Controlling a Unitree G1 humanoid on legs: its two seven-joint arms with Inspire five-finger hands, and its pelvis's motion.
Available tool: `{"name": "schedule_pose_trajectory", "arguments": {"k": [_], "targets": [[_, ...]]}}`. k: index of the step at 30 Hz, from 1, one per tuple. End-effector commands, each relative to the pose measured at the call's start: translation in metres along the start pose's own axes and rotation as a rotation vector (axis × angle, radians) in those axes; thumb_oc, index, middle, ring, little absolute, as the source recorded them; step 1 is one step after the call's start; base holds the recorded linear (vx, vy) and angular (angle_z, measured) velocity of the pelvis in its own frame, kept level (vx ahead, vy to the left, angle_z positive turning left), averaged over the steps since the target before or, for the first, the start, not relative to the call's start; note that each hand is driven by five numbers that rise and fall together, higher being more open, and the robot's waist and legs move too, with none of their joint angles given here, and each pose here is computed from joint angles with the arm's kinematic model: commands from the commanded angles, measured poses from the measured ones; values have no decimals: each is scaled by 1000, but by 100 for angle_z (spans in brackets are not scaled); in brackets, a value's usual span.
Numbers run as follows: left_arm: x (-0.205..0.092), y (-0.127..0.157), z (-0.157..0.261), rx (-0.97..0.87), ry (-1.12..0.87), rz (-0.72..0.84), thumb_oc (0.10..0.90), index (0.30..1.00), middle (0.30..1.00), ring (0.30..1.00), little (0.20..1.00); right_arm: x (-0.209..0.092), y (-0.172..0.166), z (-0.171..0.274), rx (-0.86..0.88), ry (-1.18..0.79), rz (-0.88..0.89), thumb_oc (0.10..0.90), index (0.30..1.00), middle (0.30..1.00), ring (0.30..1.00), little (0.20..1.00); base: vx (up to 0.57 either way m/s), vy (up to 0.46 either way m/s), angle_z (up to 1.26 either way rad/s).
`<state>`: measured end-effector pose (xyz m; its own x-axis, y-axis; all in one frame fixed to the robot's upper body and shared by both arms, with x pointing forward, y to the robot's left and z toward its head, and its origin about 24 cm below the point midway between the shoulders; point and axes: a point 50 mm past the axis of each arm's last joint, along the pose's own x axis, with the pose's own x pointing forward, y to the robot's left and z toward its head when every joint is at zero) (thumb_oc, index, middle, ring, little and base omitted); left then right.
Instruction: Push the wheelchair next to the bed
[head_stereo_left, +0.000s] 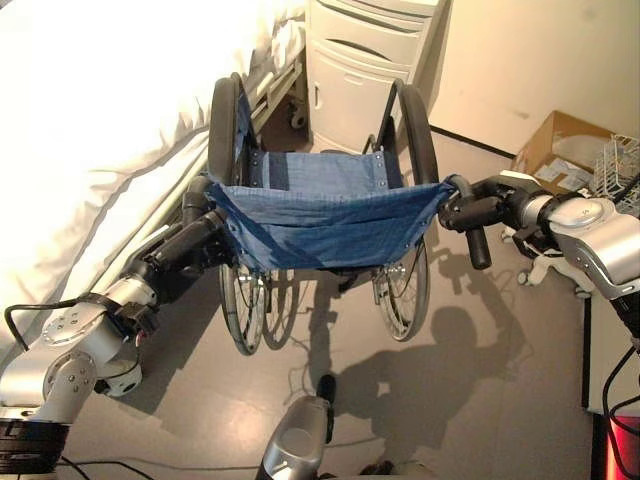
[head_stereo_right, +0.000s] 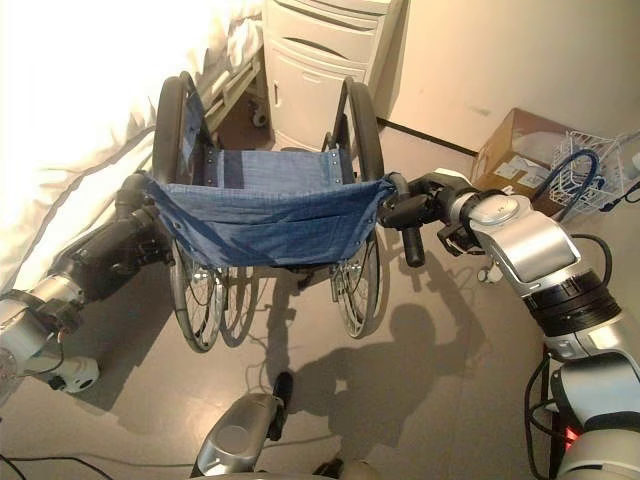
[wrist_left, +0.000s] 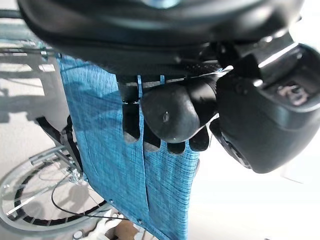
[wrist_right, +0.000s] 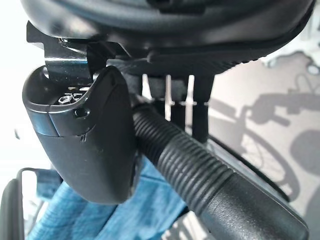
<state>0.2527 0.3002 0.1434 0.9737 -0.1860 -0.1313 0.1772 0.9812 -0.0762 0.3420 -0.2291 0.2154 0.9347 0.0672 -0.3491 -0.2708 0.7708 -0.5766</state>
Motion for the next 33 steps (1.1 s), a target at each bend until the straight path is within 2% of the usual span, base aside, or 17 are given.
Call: {"name": "schedule_pose_trajectory", "arguments": {"k": [1,6,17,18,19,20,21,22,27,33], "targets": [[-8,-3,112,78,-526,1,400,300,300,300,300,-42,-3,82,-270,-466,27,400,300,300,300,300,40,-92,26],[-8,-12,94,92,-508,-22,400,300,300,300,300,-42,-8,85,-256,-420,16,400,300,300,300,300,77,-67,15],[-11,-10,89,91,-497,-16,400,300,300,300,300,-34,-1,80,-253,-376,13,400,300,300,300,300,26,-36,3],[-11,-9,87,88,-495,-5,400,300,300,300,300,-34,0,79,-256,-365,13,524,486,486,486,486,0,0,0],[-12,-9,86,76,-492,7,424,335,335,335,335,-32,0,76,-258,-356,9,725,787,787,787,787,0,0,0],[-12,-8,86,75,-491,10,482,422,422,422,422,-32,0,76,-259,-354,8,800,900,900,900,900,0,0,0],[-12,-8,86,73,-490,16,582,573,573,573,573,-32,0,75,-260,-352,7,800,900,900,900,900,0,0,0],[-12,-5,86,83,-485,40,800,900,900,900,900,-30,0,74,-257,-343,-2,800,900,900,900,900,0,0,0],[-13,0,85,109,-477,78,800,900,900,900,900,-31,-4,75,-241,-341,-25,800,900,900,900,900,0,0,0],[-23,14,95,173,-533,209,800,900,900,900,900,-34,-18,69,-175,-327,-86,800,900,900,900,900,3,-4,2]]}}
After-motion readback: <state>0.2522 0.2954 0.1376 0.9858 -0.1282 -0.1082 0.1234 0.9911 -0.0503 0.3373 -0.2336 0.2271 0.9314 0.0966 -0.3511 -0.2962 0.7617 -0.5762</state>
